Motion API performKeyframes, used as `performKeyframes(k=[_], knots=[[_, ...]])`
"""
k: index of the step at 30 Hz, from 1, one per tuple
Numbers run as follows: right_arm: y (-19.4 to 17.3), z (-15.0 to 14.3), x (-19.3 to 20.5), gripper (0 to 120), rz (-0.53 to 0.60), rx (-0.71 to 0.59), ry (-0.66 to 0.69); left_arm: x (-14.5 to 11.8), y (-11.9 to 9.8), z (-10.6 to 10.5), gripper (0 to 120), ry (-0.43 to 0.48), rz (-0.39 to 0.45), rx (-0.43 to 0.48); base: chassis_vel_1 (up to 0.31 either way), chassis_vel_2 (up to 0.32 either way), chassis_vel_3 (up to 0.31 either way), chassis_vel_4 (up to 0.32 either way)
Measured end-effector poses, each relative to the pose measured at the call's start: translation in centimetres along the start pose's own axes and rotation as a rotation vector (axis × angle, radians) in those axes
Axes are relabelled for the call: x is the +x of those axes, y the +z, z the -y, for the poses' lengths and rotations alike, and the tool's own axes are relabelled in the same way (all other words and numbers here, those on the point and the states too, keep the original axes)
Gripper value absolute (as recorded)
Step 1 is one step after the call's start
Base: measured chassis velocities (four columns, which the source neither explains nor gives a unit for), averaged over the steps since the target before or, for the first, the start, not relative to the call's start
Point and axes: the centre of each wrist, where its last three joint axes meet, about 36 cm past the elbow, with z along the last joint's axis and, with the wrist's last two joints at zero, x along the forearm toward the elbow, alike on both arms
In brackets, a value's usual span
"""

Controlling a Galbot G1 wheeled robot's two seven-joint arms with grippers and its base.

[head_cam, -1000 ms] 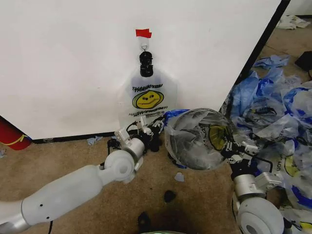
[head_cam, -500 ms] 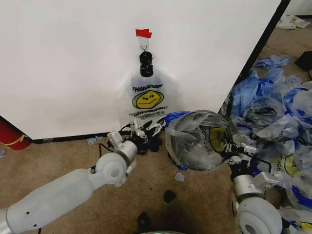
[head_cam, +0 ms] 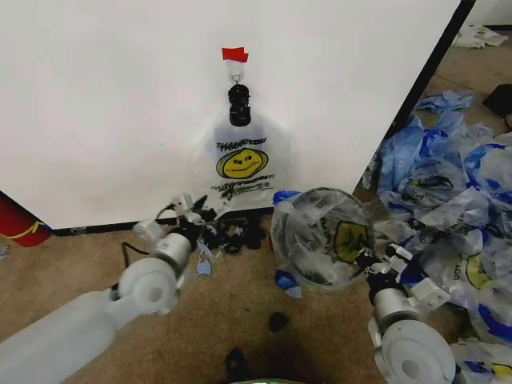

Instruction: Pick up the garbage bag from the wall and place it over the trash bin.

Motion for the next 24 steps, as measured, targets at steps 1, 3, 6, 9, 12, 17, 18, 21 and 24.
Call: performKeyframes(k=[1, 3, 6, 9, 12, 17, 18, 21, 24], knots=[[0.8, 0.4, -0.8, 0, -0.022, -0.014, 0.016, 1.6, -0.1, 1.8, 100, 0.05, -0.015, 0.001, 0.0, 0.0, 0.0, 0.0], [1.6, 0.6, -1.7, 0, -0.044, -0.021, 0.021, 3.3, -0.1, 3.8, 100, 0.103, -0.037, 0.016, 0.0, 0.0, 0.0, 0.0], [2.3, 0.3, -2.6, 0, -0.06, -0.033, 0.017, 4.6, -0.6, 5.9, 100, 0.16, -0.057, 0.026, 0.0, 0.0, 0.0, 0.0], [2.9, -0.6, -3.5, 0, -0.078, -0.064, -0.007, 5.4, -0.7, 7.0, 100, 0.198, -0.092, 0.011, 0.0, 0.0, 0.0, 0.0], [3.2, -1.1, -4.1, 0, -0.093, -0.075, -0.008, 5.4, -0.4, 6.8, 100, 0.194, -0.098, 0.011, 0.0, 0.0, 0.0, 0.0], [4.8, -1.7, -5.6, 0, -0.151, -0.023, 0.05, 4.8, 0.6, 5.4, 100, 0.147, -0.092, 0.011, 0.0, 0.0, 0.0, 0.0], [4.8, -1.7, -5.6, 0, -0.151, -0.023, 0.05, 4.8, 0.6, 5.4, 100, 0.147, -0.092, 0.011, 0.0, 0.0, 0.0, 0.0], [5.5, -2.3, -6.1, 0, -0.187, 0.022, 0.063, 4.7, 1.0, 5.0, 100, 0.133, -0.093, 0.014, 0.0, 0.0, 0.0, 0.0], [5.9, -3.1, -6.8, 0, -0.205, 0.059, 0.064, 4.5, 1.1, 5.0, 100, 0.127, -0.093, 0.022, 0.0, 0.0, 0.0, 0.0]])
